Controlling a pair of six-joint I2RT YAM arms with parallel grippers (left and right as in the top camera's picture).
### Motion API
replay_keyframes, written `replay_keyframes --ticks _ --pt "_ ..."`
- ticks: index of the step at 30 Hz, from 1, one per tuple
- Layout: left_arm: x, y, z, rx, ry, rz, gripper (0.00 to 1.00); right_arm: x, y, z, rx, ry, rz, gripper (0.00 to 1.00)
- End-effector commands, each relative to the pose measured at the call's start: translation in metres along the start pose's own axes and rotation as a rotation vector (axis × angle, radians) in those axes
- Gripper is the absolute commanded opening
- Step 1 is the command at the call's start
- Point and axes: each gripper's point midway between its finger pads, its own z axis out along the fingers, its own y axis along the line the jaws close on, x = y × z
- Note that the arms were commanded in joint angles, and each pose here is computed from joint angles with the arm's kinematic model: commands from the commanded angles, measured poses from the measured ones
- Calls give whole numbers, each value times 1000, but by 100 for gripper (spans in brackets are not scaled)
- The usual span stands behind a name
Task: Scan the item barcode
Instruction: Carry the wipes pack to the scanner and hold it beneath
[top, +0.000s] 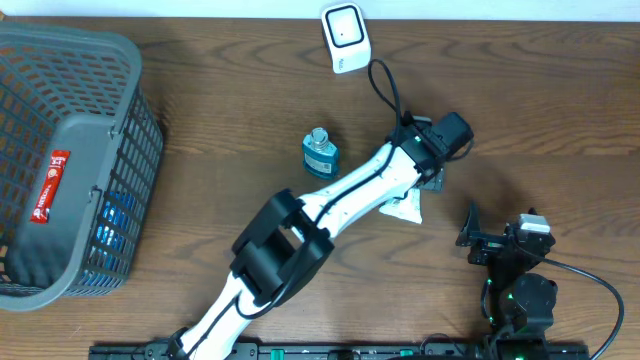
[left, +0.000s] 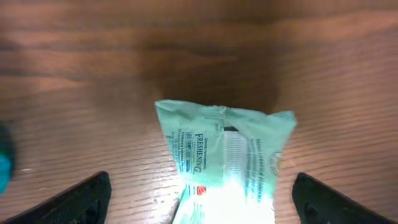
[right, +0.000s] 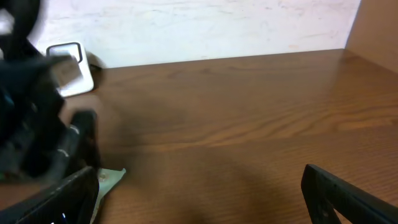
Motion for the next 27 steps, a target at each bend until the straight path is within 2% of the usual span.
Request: replay_keyframes --ticks 1,2,3,6,16,21,27 --pt "-26 -4 -47 48 -98 -14 20 1 1 0 -5 3 -14 99" --pt "-26 -5 -48 53 -97 -15 10 1 1 0 -5 3 -14 99" --pt "-24 -8 -48 70 -87 -14 8 1 1 0 -5 3 -14 99" --pt "-13 -11 -39 91 -38 -12 8 1 1 0 -5 3 -14 99" --pt "24 7 0 19 71 -28 8 1 1 0 -5 3 -14 99" --pt "45 4 15 43 154 -22 8 1 1 0 -5 3 -14 99" --pt "52 3 22 57 170 -22 8 1 1 0 -5 3 -14 99"
